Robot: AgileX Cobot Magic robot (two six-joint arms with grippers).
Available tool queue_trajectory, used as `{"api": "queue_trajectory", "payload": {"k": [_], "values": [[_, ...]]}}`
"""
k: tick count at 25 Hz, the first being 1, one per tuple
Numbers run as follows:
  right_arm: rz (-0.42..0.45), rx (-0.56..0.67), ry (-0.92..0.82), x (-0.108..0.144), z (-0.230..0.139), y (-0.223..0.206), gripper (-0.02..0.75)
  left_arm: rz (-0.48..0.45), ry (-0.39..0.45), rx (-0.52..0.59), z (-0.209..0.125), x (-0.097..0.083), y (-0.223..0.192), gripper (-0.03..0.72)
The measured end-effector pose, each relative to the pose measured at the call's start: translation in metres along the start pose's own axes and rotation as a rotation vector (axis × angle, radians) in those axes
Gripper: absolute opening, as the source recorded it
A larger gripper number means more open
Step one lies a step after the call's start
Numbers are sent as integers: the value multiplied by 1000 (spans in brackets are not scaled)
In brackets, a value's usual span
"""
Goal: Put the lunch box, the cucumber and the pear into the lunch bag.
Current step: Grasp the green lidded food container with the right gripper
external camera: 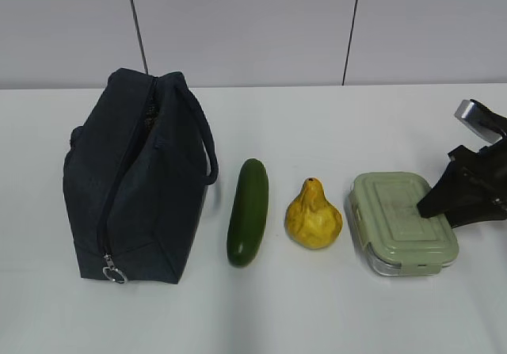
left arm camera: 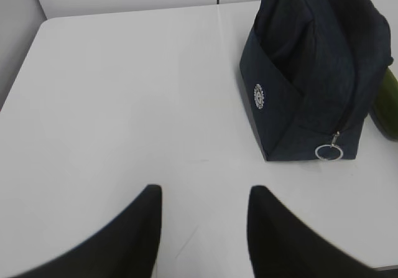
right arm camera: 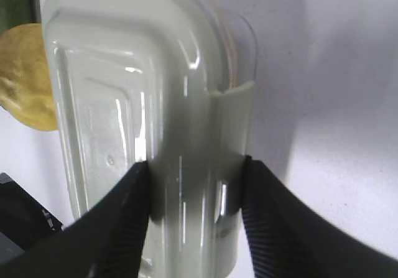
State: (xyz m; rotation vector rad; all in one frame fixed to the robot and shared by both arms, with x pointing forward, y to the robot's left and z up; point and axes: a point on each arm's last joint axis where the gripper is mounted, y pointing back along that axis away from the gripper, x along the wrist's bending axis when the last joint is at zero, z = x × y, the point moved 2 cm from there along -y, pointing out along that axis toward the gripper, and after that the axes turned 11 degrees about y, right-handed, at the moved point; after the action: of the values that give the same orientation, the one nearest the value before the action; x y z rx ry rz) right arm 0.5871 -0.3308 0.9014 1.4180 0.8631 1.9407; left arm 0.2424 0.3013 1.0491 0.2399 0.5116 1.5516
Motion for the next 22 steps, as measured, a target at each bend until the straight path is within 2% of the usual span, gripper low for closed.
{"api": "queue_trajectory", "payload": {"k": [5, 11, 22], "values": [[2, 1, 26, 0, 0, 0, 378, 0, 0, 0, 0, 0, 0, 276], [-6, 14, 61, -1, -2, 0, 529, 0, 0, 0, 0, 0, 0, 276], [39, -11, 136, 4, 1, 0, 548, 0, 0, 0, 0, 0, 0, 276]]}}
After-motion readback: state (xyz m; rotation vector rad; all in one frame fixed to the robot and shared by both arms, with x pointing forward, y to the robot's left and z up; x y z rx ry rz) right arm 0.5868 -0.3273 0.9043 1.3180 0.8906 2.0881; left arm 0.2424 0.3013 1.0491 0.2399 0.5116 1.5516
